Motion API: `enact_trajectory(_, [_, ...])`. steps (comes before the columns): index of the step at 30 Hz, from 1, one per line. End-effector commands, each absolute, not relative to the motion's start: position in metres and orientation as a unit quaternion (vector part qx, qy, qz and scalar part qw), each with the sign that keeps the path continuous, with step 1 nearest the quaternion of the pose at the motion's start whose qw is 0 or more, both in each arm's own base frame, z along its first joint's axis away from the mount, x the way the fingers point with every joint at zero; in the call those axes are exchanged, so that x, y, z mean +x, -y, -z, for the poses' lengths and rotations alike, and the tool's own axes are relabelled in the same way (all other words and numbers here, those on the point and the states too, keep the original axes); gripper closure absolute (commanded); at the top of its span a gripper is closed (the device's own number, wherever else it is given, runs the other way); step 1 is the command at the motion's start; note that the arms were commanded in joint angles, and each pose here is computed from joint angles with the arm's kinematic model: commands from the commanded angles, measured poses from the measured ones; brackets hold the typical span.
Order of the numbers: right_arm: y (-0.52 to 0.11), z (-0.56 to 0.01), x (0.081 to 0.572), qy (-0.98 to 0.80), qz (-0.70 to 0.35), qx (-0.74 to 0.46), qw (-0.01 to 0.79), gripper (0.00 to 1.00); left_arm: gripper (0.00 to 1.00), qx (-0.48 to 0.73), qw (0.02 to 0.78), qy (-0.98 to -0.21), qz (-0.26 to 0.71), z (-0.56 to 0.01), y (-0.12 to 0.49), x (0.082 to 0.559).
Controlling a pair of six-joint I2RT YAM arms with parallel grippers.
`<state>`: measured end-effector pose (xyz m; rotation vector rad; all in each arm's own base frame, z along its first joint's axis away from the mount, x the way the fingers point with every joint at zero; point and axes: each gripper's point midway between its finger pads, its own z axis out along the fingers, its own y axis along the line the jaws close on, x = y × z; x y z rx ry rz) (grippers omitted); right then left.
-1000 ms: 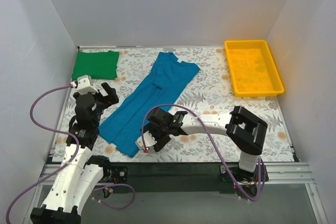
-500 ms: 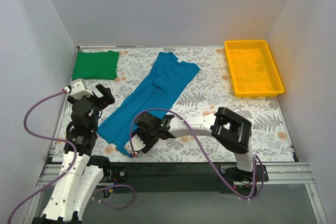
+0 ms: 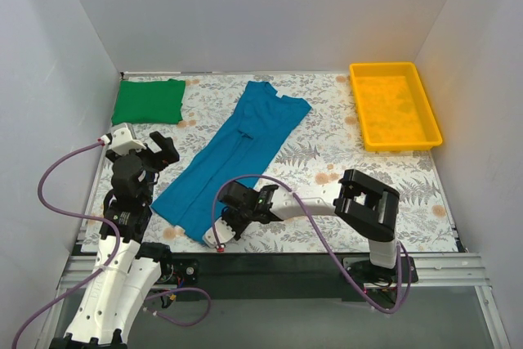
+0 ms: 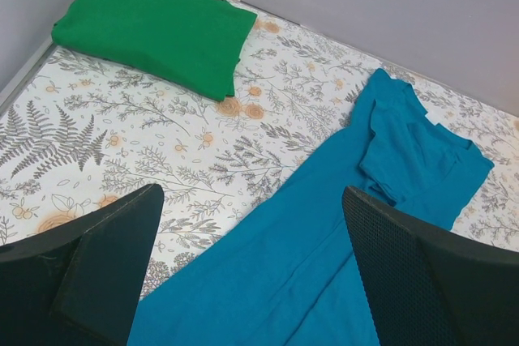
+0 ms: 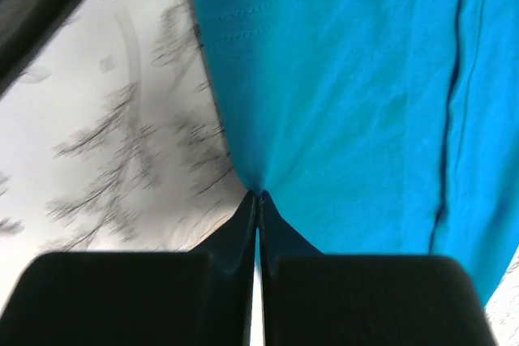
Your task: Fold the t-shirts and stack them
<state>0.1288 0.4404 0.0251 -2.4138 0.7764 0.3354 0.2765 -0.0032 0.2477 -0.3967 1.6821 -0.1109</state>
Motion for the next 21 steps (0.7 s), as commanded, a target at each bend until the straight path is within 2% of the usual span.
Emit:
enact_trajectory(1, [-0.396, -0.011, 0.111, -0.287, -0.131, -0.920, 0.232, 0.99, 0.08, -0.164, 0.648, -0.741, 0.060, -0.246, 0.008, 0.277])
enact_trajectory(6, [-0.311, 0.011, 0.091, -0.268, -0.125, -0.943, 0.152, 0.99, 0.08, -0.111, 0.643, -0.749, 0.120, -0.244, 0.037, 0.282])
enact_trajectory(11, [-0.229, 0.019, 0.086, -0.281, -0.114, -0.948, 0.093, 0.99, 0.08, -0.045, 0.586, -0.778, 0.223, -0.227, 0.087, 0.293])
enact_trajectory(13, [-0.206, 0.018, 0.085, -0.291, -0.111, -0.946, 0.085, 0.90, 0.09, -0.034, 0.570, -0.780, 0.256, -0.228, 0.101, 0.301])
enact_trajectory(14, [-0.195, 0.016, 0.087, -0.305, -0.111, -0.943, 0.077, 0.70, 0.09, -0.019, 0.534, -0.795, 0.288, -0.214, 0.117, 0.305])
enact_trajectory(15, [-0.190, 0.013, 0.087, -0.313, -0.111, -0.940, 0.077, 0.61, 0.11, -0.019, 0.522, -0.794, 0.311, -0.214, 0.125, 0.311])
enact_trajectory(16, [-0.190, 0.005, 0.090, -0.319, -0.108, -0.937, 0.090, 0.56, 0.13, -0.019, 0.510, -0.794, 0.331, -0.218, 0.133, 0.317])
enact_trajectory(17, [-0.184, 0.000, 0.095, -0.340, -0.105, -0.930, 0.092, 0.49, 0.14, -0.023, 0.466, -0.813, 0.347, -0.195, 0.143, 0.325])
enact_trajectory(21, [-0.186, -0.035, 0.122, -0.400, -0.098, -0.899, 0.152, 0.45, 0.17, -0.048, 0.391, -0.845, 0.362, -0.159, 0.161, 0.363])
